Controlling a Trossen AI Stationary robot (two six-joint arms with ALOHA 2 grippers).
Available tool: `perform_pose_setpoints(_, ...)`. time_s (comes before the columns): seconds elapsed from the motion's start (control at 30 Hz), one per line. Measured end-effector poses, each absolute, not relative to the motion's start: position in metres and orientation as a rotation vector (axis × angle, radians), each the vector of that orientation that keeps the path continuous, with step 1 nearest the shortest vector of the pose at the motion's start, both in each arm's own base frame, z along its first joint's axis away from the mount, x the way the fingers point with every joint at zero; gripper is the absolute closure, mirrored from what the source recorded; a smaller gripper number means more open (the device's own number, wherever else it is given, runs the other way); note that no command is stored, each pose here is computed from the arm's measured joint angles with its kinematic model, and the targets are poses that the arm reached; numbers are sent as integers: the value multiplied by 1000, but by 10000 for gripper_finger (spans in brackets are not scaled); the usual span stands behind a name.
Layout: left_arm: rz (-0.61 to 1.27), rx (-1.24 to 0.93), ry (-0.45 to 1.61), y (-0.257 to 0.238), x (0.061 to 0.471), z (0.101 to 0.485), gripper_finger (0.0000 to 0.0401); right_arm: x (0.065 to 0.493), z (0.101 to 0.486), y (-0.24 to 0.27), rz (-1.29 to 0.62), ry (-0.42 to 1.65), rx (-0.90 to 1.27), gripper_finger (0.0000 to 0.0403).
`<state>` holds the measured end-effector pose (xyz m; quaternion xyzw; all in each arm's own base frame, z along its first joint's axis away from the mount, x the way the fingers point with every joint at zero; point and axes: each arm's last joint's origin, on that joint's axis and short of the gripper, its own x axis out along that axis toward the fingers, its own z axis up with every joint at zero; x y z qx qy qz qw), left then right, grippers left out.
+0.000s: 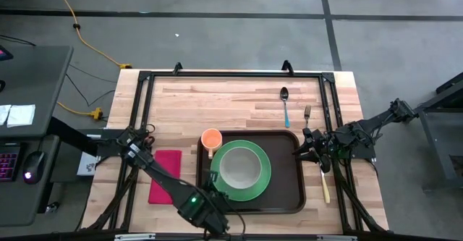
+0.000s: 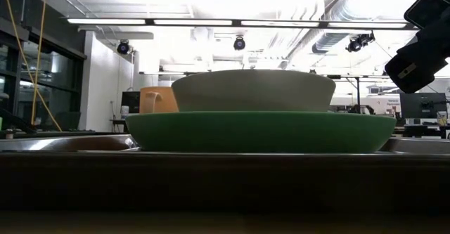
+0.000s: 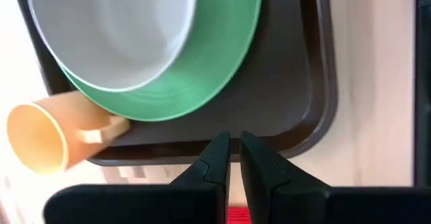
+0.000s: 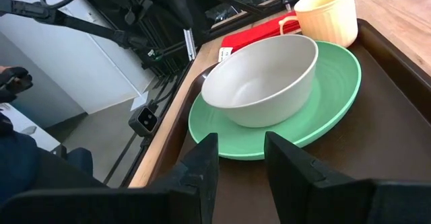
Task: Set up tray
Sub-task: Put the red table napkin on the black tray to the right of the green plate
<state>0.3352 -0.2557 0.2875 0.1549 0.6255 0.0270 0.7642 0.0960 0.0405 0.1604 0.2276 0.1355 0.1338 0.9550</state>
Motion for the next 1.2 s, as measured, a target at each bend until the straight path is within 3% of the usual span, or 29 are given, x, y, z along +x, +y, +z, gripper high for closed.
perform_pose_setpoints(0.73, 15, 267, 1357, -259, 323, 303, 339, 96, 160, 41, 298, 285, 472, 304)
perform_pose_setpoints(1.2, 206, 159, 1284, -217, 251, 334, 339, 96, 160, 42, 307, 288, 470, 304)
